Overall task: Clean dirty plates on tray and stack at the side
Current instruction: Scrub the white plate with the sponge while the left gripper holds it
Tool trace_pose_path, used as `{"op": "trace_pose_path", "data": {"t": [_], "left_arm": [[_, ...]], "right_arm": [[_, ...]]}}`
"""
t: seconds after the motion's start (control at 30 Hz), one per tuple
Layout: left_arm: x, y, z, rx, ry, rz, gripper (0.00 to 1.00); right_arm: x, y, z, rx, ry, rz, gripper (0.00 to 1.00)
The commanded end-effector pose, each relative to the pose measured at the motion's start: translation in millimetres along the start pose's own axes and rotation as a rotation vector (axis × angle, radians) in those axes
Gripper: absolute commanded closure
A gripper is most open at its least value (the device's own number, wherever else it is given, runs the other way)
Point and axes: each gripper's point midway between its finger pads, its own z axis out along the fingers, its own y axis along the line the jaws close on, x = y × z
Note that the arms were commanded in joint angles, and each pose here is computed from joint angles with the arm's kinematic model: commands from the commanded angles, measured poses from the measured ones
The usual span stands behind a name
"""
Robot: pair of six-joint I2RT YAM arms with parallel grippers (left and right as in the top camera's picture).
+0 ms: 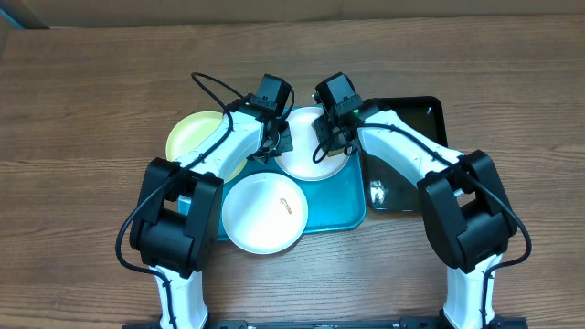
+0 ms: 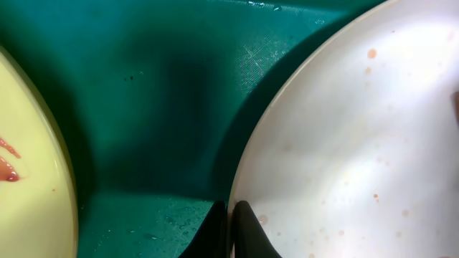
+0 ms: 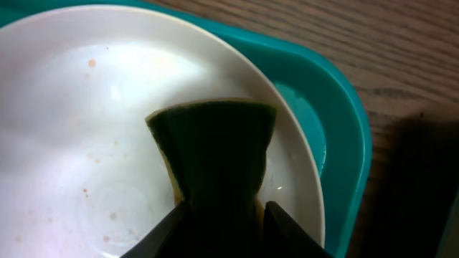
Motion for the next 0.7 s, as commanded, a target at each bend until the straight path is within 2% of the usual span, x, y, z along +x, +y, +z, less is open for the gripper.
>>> {"op": "trace_pose_path", "data": {"t": [0.0, 0.03, 0.07, 0.37, 0.5, 0.67], "left_arm": [[5, 3, 6, -0.005, 0.023, 0.005, 0.96], [5, 3, 6, -0.005, 0.022, 0.005, 0.96], [4, 3, 6, -0.005, 0.022, 0.005, 0.95], [5, 3, 6, -0.004, 0.022, 0.005, 0.96], [5, 3, 6, -0.005, 0.023, 0.005, 0.96], [5, 3, 6, -0.004, 0.023, 0.005, 0.96]], "right_arm": [[4, -2, 4, 0.004, 0.01, 0.008, 0.85], [2, -2, 2, 0.003, 0.004, 0.008, 0.95], [-1, -1, 0, 0.002, 0.0, 0.008, 0.96], [-56, 2, -75, -0.019, -0.146, 0.018, 0.96], [-52, -1, -82, -0.009, -0.133, 0.013, 0.96], [-34, -13, -58, 0.067, -0.08, 0.009, 0.96]]}}
